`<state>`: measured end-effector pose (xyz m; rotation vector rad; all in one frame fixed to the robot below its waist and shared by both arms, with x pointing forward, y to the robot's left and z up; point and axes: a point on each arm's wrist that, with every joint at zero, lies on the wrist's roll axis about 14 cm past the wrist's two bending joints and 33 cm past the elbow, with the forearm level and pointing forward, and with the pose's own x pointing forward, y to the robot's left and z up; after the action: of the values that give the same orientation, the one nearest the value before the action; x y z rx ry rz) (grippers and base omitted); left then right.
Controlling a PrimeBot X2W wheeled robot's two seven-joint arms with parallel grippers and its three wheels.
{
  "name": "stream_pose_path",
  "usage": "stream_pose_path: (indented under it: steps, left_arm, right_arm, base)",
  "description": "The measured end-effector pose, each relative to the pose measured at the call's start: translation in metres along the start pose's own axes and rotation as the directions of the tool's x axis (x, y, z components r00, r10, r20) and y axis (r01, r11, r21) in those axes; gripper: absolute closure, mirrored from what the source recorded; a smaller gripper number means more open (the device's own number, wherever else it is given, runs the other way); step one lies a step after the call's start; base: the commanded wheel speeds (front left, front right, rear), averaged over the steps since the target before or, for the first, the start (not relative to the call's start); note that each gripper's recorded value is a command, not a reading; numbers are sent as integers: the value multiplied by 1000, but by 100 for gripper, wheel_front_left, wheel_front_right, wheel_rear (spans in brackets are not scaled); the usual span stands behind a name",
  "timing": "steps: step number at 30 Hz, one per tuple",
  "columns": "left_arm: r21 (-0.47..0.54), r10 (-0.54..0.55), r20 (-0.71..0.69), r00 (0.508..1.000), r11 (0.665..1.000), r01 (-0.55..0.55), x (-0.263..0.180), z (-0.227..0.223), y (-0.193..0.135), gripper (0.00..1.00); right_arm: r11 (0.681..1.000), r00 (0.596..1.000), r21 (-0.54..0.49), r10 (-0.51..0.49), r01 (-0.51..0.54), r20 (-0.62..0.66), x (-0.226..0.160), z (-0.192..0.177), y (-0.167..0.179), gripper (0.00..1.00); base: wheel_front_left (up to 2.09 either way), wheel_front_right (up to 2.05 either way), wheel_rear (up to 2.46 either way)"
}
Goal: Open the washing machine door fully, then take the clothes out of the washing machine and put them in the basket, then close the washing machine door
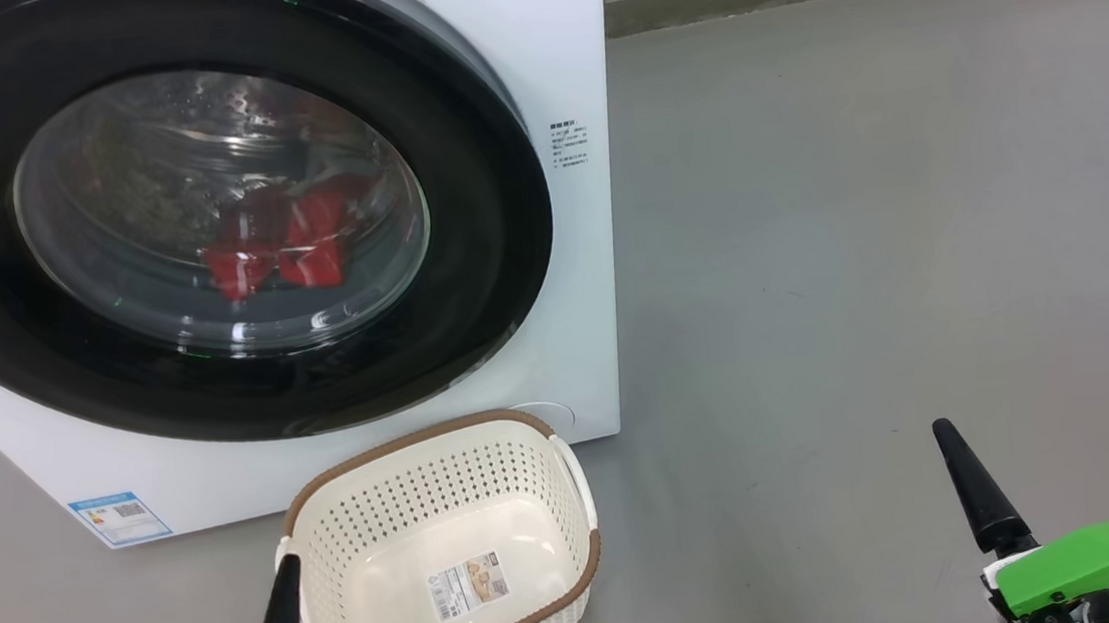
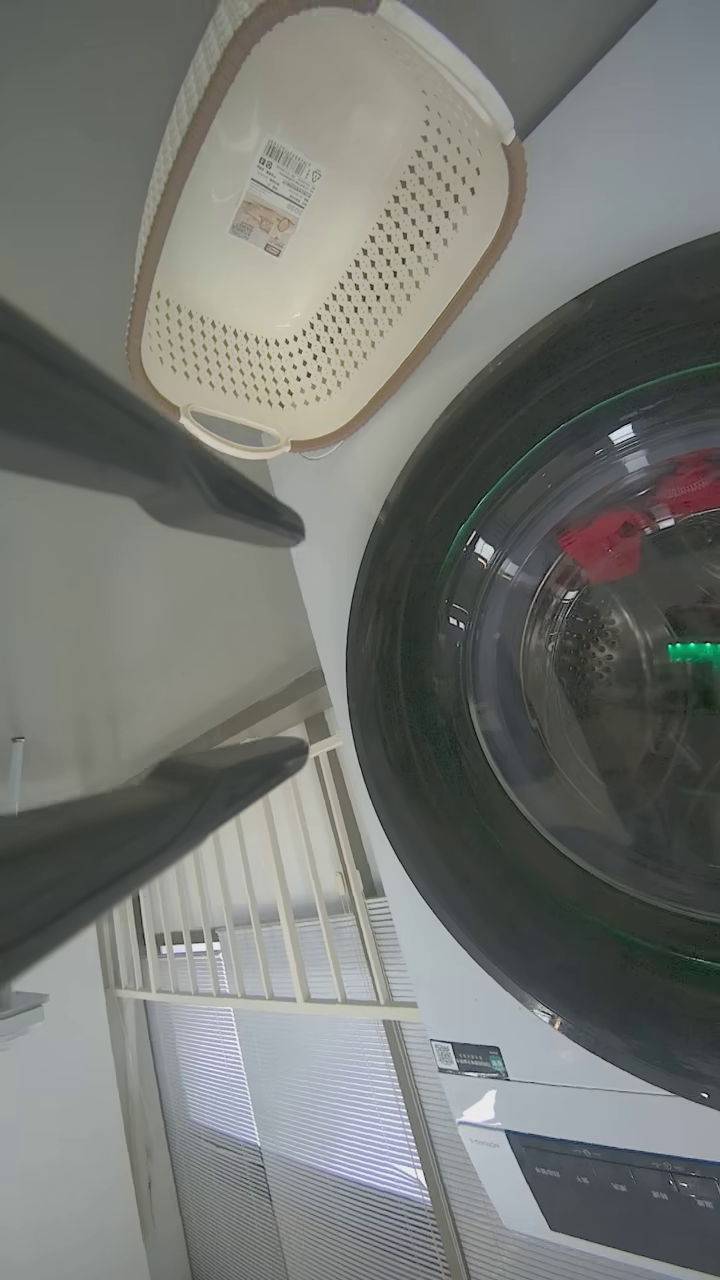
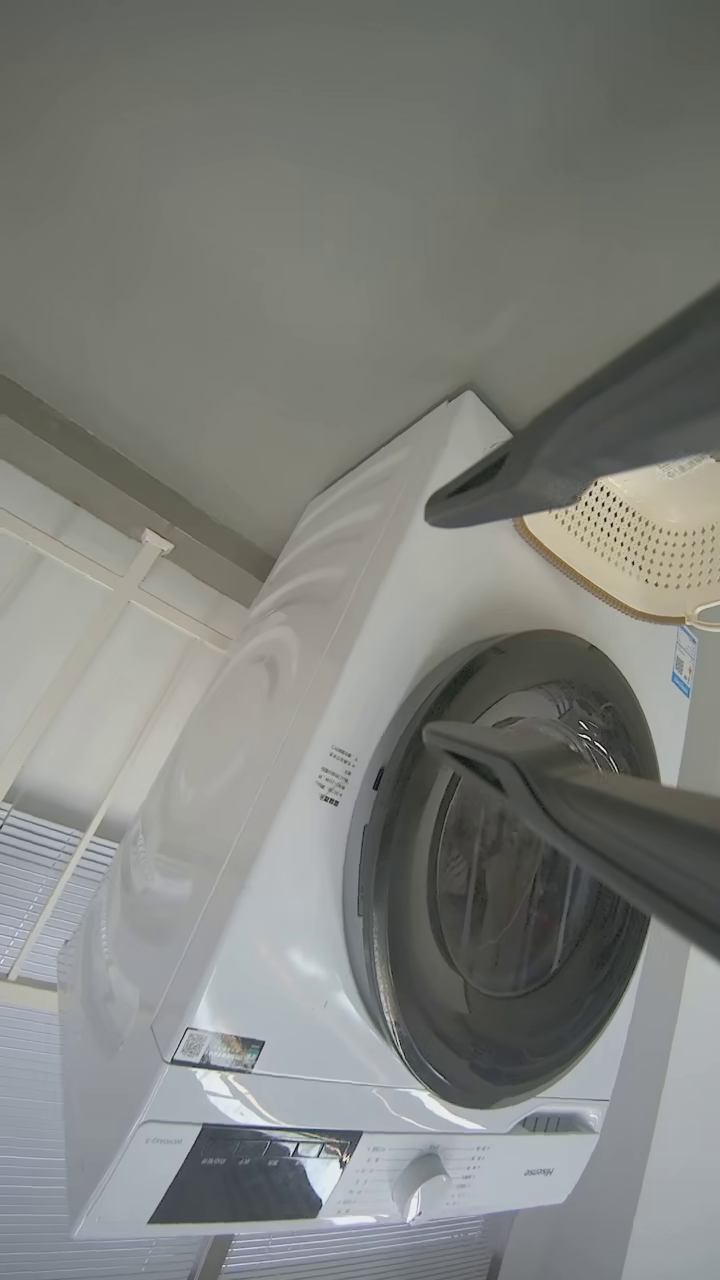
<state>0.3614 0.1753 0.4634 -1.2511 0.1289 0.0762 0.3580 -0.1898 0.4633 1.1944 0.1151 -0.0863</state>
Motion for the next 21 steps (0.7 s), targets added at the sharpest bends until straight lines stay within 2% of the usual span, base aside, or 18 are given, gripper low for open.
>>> stream_pose_path:
  steps: [11, 21]
  left_arm:
    - [160, -16, 16, 1000, 987, 14, 0, 3, -5, 0]
    - [307, -59, 34, 998, 951, 46, 0, 8, -17, 0]
  right_arm:
    - [990, 1000, -140, 27, -28, -4, 0, -2, 8, 0]
    - [963, 998, -264, 62, -57, 14, 0, 2, 18, 0]
  base:
    - [0, 0, 0]
    - [0, 0, 0]
